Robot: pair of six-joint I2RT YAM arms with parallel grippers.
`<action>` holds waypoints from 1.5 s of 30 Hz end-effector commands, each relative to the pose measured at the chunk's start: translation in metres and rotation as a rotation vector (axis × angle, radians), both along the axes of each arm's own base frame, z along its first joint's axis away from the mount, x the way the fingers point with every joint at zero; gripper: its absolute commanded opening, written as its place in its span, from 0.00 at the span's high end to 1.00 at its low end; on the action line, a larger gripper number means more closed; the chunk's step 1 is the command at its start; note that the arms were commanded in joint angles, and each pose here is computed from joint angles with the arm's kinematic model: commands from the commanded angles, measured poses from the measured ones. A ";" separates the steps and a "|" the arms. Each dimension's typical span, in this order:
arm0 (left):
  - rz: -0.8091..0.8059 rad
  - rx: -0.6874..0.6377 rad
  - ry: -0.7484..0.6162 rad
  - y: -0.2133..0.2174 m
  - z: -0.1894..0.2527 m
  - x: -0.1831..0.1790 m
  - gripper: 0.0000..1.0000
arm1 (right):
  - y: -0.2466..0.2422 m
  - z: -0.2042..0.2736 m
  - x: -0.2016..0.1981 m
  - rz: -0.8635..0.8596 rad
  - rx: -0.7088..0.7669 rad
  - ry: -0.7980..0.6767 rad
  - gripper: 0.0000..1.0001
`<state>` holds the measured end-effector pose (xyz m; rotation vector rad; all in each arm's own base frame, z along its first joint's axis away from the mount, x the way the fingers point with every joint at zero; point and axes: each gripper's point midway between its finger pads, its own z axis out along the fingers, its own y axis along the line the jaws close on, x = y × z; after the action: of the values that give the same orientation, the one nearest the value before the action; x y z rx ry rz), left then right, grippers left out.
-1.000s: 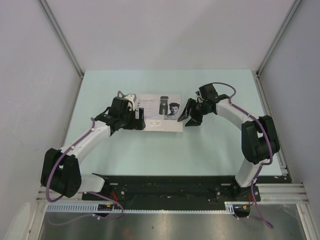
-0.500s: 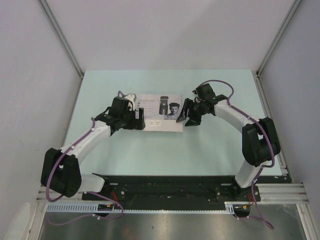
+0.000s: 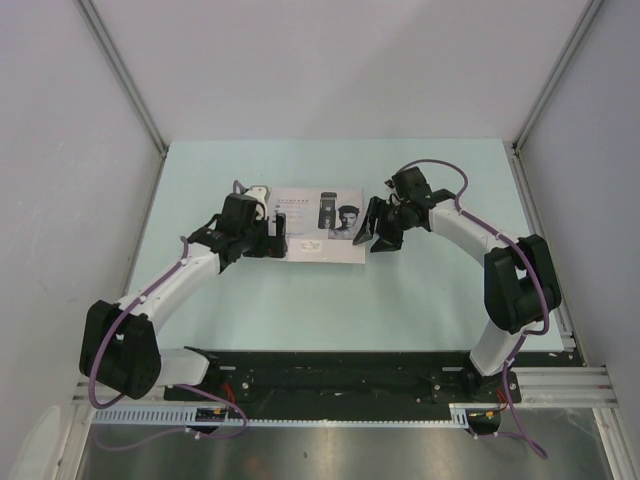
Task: Sort the hair-cutting tools
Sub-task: Close the storage box at the center of the board.
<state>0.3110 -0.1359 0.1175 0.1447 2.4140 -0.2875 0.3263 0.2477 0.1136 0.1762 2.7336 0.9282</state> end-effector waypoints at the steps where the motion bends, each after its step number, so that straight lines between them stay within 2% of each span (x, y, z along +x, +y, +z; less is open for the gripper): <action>1: 0.025 -0.017 -0.059 -0.001 0.018 0.009 0.01 | 0.002 0.016 0.008 0.004 0.010 -0.049 0.39; 3: 0.018 -0.028 -0.051 -0.003 0.017 0.008 0.02 | 0.001 0.016 0.008 0.002 0.007 -0.046 0.39; 6: 0.009 -0.036 -0.044 -0.006 0.016 0.007 0.17 | 0.001 0.014 0.007 0.000 0.003 -0.039 0.39; 12: 0.006 -0.034 -0.045 -0.005 0.015 0.005 0.17 | 0.000 0.013 0.007 -0.005 -0.002 -0.032 0.40; 23: -0.015 -0.055 -0.026 -0.010 0.012 0.002 0.31 | -0.001 0.008 0.005 -0.012 -0.013 -0.013 0.41; 28: -0.003 -0.036 -0.031 -0.006 0.010 0.002 0.25 | -0.001 0.009 0.006 -0.014 -0.012 -0.014 0.41; 45: 0.005 -0.033 -0.009 -0.005 0.000 -0.001 0.26 | -0.002 0.006 0.005 -0.015 -0.017 -0.005 0.41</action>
<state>0.3075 -0.1372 0.1132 0.1296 2.4288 -0.3036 0.3241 0.2461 0.1120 0.1887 2.7483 0.9172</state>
